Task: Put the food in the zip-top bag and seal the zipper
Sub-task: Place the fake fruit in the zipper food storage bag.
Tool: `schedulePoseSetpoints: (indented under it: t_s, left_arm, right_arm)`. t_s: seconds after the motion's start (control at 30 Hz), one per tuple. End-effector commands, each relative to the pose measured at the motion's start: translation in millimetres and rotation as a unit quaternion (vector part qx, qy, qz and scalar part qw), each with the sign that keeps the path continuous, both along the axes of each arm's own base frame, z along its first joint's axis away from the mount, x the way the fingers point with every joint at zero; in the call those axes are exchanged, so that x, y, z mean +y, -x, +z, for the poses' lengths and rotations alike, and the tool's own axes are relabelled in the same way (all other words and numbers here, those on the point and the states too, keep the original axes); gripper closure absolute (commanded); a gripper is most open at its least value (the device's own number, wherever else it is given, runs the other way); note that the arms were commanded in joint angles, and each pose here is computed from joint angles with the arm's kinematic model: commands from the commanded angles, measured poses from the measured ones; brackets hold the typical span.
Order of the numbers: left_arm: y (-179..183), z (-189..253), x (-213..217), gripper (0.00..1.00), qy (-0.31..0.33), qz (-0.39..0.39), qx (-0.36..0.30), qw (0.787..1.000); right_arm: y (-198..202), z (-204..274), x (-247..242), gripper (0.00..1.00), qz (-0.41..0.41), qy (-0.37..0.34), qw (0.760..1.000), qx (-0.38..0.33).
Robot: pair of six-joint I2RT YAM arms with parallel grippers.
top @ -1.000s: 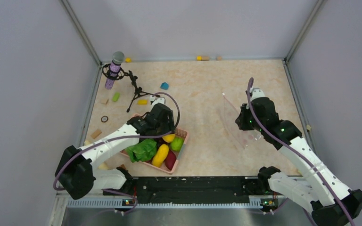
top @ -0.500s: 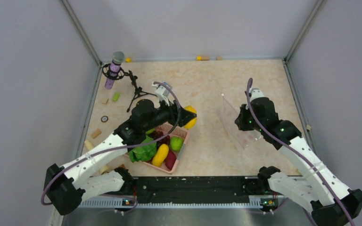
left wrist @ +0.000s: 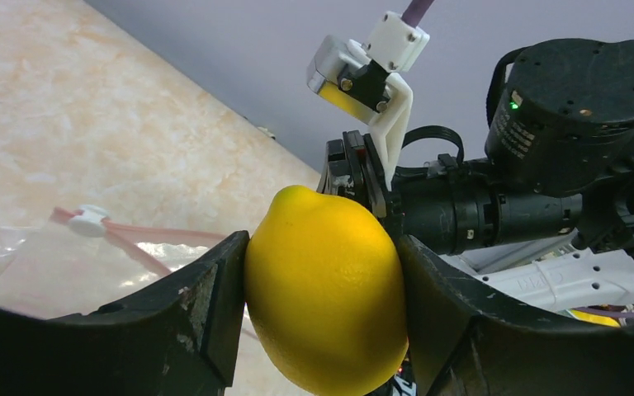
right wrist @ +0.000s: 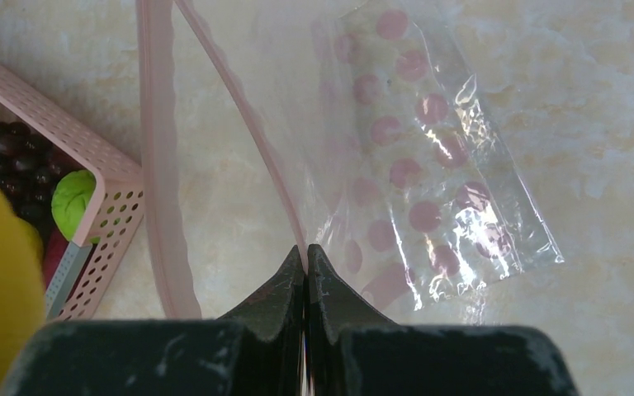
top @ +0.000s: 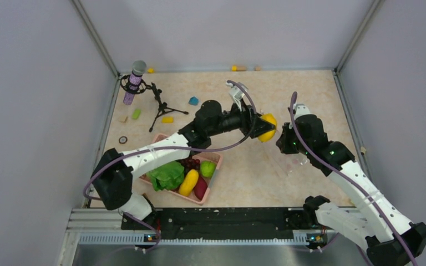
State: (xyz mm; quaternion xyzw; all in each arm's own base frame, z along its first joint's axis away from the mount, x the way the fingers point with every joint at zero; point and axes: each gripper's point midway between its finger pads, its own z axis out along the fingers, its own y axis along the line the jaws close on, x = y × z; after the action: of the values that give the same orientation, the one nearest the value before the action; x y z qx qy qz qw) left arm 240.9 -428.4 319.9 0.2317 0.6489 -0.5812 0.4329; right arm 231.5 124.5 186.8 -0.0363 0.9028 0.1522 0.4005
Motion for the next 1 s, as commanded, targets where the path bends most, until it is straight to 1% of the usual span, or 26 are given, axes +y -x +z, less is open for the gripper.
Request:
schedulePoseSetpoints:
  t_s: [0.0,0.13,0.17,0.2,0.47,0.63,0.7,0.73,0.77,0.9,0.93,0.97]
  left_arm:
    - [-4,27,-21,0.97,0.048,0.014,-0.031,0.998]
    - [-26,2,-28,0.98,0.032,0.065,-0.005,0.997]
    - [-35,-12,-31,0.98,0.023,0.088,0.010,0.996]
    - [-36,-19,-32,0.98,0.017,0.094,0.014,0.995]
    - [-43,-63,-14,0.95,-0.048,0.150,0.039,0.987]
    - [-35,-72,-8,0.90,-0.058,0.149,0.044,0.986]
    - [-30,-75,-12,0.86,-0.064,0.141,0.044,0.987]
    - [-27,-76,-13,0.81,-0.065,0.137,0.045,0.987]
    - [-25,-76,-15,0.74,-0.066,0.131,0.046,0.988]
    - [-15,-70,-20,0.32,-0.062,0.106,0.042,0.992]
    - [-13,-68,-20,0.19,-0.061,0.104,0.040,0.992]
    - [-12,-66,-20,0.10,-0.060,0.102,0.037,0.992]
  right_arm:
    - [-3,5,1,1.00,0.002,-0.008,1.000,-0.009]
    - [-1,8,6,1.00,0.014,-0.019,1.000,-0.010]
    - [1,11,13,1.00,0.032,-0.032,0.999,-0.015]
    - [2,12,13,1.00,0.035,-0.034,0.999,-0.016]
    - [2,15,13,0.99,0.031,-0.041,0.998,-0.020]
    - [-1,18,8,0.99,0.014,-0.043,0.999,-0.026]
    - [-1,18,7,0.99,0.011,-0.045,0.999,-0.027]
    - [-2,19,7,0.99,0.010,-0.045,0.999,-0.028]
    - [-2,18,6,0.99,0.009,-0.045,0.999,-0.028]
    - [-2,18,6,0.99,0.009,-0.048,0.998,-0.027]
    - [-2,18,6,0.99,0.009,-0.048,0.998,-0.027]
    - [-2,19,6,0.98,0.009,-0.049,0.998,-0.027]
